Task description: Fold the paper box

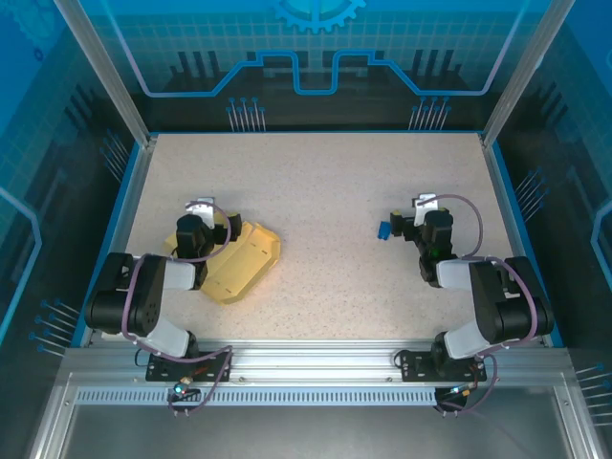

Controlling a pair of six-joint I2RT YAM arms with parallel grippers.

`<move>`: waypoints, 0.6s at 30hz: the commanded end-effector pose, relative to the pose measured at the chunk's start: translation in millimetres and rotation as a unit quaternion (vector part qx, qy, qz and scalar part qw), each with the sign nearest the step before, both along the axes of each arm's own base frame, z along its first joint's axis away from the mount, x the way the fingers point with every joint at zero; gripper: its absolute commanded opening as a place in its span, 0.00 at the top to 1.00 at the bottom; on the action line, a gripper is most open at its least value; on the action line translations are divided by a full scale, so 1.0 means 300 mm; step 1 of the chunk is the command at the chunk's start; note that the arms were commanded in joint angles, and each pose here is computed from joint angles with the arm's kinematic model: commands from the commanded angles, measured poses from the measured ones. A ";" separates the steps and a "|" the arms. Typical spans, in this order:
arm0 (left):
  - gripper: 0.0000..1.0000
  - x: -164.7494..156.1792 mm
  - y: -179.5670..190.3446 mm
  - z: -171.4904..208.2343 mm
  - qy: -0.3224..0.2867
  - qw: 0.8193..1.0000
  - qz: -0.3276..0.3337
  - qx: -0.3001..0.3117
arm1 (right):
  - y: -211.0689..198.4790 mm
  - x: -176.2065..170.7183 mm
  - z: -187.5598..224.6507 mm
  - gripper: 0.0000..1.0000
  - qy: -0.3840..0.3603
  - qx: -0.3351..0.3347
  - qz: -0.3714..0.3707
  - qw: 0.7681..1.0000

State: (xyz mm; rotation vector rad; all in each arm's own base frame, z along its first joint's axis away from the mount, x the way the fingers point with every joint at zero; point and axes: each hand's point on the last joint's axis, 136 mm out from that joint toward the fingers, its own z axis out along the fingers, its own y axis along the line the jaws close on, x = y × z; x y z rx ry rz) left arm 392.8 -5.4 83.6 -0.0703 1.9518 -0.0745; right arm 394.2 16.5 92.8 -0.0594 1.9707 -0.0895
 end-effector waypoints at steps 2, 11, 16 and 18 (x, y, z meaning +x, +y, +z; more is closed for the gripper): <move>0.01 0.017 -0.006 0.037 -0.022 1.000 -0.009 0.001 | -0.005 0.005 0.008 0.00 -0.008 0.004 0.000 1.000; 0.01 0.019 -0.007 0.039 -0.023 1.000 -0.009 0.001 | -0.007 0.005 0.007 0.00 -0.007 0.005 -0.001 1.000; 0.01 0.019 -0.007 0.040 -0.023 1.000 -0.009 0.001 | -0.007 0.005 0.007 0.00 -0.007 0.004 -0.001 1.000; 0.01 0.019 -0.006 0.038 -0.023 1.000 -0.009 0.000 | -0.006 0.005 0.007 0.00 -0.007 0.004 0.000 1.000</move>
